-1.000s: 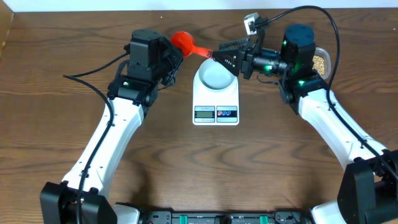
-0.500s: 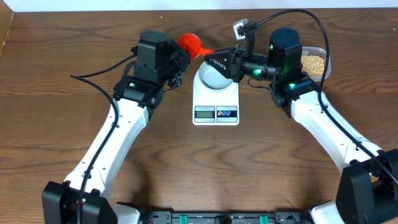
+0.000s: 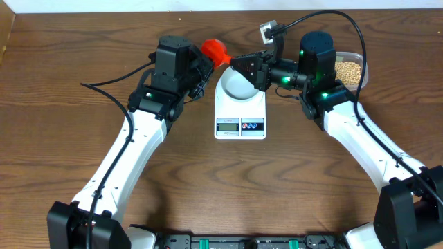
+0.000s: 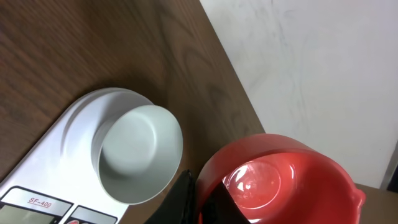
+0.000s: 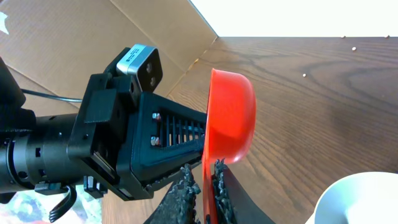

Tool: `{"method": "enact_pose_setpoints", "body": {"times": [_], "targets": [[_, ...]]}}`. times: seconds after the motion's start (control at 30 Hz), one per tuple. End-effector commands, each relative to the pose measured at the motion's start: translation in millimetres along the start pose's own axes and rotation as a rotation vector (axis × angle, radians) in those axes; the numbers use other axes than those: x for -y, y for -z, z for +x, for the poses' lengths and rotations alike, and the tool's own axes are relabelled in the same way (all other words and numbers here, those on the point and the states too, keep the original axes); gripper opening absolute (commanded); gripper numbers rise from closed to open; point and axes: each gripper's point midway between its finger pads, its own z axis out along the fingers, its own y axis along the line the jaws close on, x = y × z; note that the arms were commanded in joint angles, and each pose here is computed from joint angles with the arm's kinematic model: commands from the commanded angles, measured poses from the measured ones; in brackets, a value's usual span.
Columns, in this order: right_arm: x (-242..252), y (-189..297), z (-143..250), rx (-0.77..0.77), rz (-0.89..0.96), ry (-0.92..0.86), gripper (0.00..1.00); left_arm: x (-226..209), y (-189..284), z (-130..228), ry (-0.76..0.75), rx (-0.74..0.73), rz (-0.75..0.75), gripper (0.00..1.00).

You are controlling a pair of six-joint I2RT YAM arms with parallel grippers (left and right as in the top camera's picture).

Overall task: Scoop item into bowl and weigh 50g on scale
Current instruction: 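Grasp the red scoop handle with the right gripper from the left gripper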

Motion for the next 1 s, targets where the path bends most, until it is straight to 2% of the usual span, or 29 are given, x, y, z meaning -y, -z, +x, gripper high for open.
{"method": "enact_pose_setpoints", "body": {"times": [0.0,0.33,0.97], "targets": [[-5.6,-0.5,-8.0,0.013,-0.008,0.021,0.11,-0.3,-1.7,0.9,-0.033,-0.003,-0.006,0.07],[-4.6,-0.4,-6.9,0.009,-0.004,0.016,0.21,0.2,-1.7,4.1,-0.052,-0.022,-0.002,0.07],[-1.2,-0.4,-6.4,0.011,0.014,0.008,0.18,1.9,-1.6,6.8,-0.084,-0.037,0.008,0.07]]}}
